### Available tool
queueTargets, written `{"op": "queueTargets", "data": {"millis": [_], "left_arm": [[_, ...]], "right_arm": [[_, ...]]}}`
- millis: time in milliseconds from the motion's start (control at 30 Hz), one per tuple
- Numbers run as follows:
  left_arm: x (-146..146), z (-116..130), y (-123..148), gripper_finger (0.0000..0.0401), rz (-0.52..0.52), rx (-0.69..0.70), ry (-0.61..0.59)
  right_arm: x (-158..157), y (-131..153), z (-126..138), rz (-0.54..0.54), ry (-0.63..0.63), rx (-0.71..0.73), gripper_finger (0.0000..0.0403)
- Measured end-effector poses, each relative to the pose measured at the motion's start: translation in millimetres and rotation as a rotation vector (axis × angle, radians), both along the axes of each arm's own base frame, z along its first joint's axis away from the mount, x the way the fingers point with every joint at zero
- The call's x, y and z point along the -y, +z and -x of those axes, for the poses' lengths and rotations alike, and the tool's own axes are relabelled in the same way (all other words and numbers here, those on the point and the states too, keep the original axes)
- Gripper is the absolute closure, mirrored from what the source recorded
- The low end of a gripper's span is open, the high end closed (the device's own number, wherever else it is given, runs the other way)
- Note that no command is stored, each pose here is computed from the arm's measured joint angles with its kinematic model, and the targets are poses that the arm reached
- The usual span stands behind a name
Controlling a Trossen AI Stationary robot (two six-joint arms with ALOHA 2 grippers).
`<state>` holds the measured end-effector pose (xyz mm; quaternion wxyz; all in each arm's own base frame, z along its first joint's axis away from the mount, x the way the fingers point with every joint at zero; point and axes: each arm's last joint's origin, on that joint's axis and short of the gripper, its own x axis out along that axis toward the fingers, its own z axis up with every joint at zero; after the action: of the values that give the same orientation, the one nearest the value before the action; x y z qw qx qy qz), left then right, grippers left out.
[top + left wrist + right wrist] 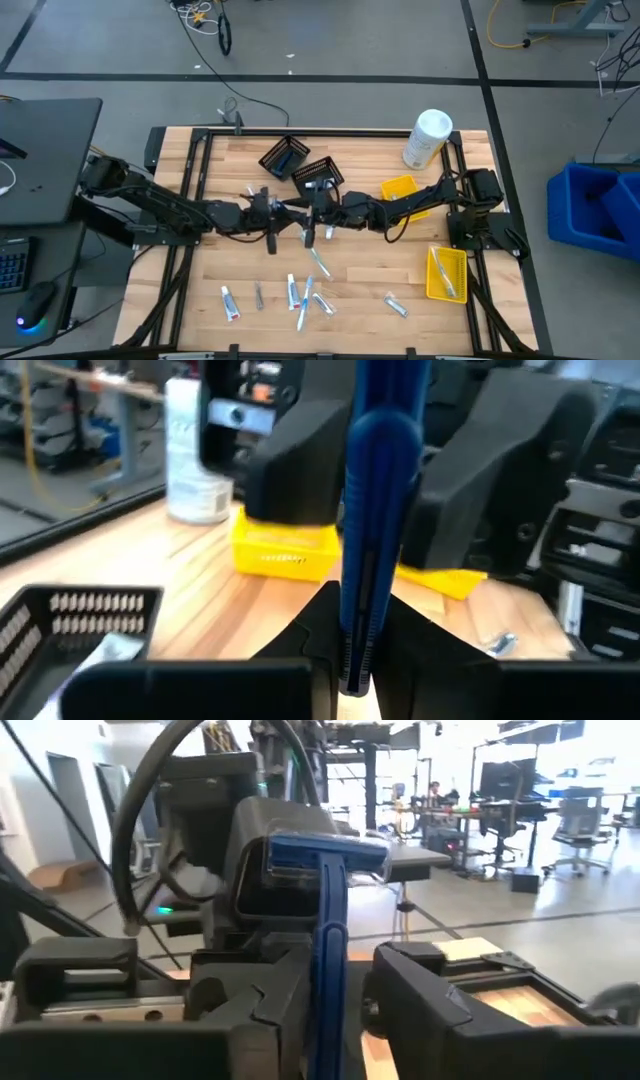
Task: Pick & Place Travel size toiletries
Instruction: Put the razor into the top black bin
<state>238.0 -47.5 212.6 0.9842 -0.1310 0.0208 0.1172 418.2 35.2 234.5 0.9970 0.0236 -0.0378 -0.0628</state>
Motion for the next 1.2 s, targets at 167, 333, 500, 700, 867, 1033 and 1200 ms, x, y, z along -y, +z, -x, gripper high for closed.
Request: {"op": "queueTargets", "data": {"millis": [167,333,500,700,867,1033,1200], "left_arm": [[-1,1,-8,0.0355,0.041,-0.068,0.045],[-4,3,-15,0.0366,0.063,-0.118,0.138],[-17,3,-20,0.0364,0.062,-0.158,0.237],[-53,0,-23,0.0366,0.077,-0.264,0.339],[-100,-3,-11,0.0362,0.072,-0.414,0.426],[-146,1,3,0.0366,0.098,-0.505,0.483],[-181,-5,-14,0.0364,0.176,-0.58,0.469]], "right_arm": [[1,0,4,0.048,-0.09,-0.086,0.0248],[-1,12,20,0.093,-0.173,-0.26,0.0214],[-7,27,46,0.061,-0.202,-0.414,0.0186],[-18,35,73,0.009,-0.183,-0.564,0.0173],[-26,34,78,0.01,-0.165,-0.598,0.0179],[-26,32,79,0.025,-0.163,-0.623,0.0194],[-23,31,79,0.034,-0.17,-0.632,0.0207]]}}
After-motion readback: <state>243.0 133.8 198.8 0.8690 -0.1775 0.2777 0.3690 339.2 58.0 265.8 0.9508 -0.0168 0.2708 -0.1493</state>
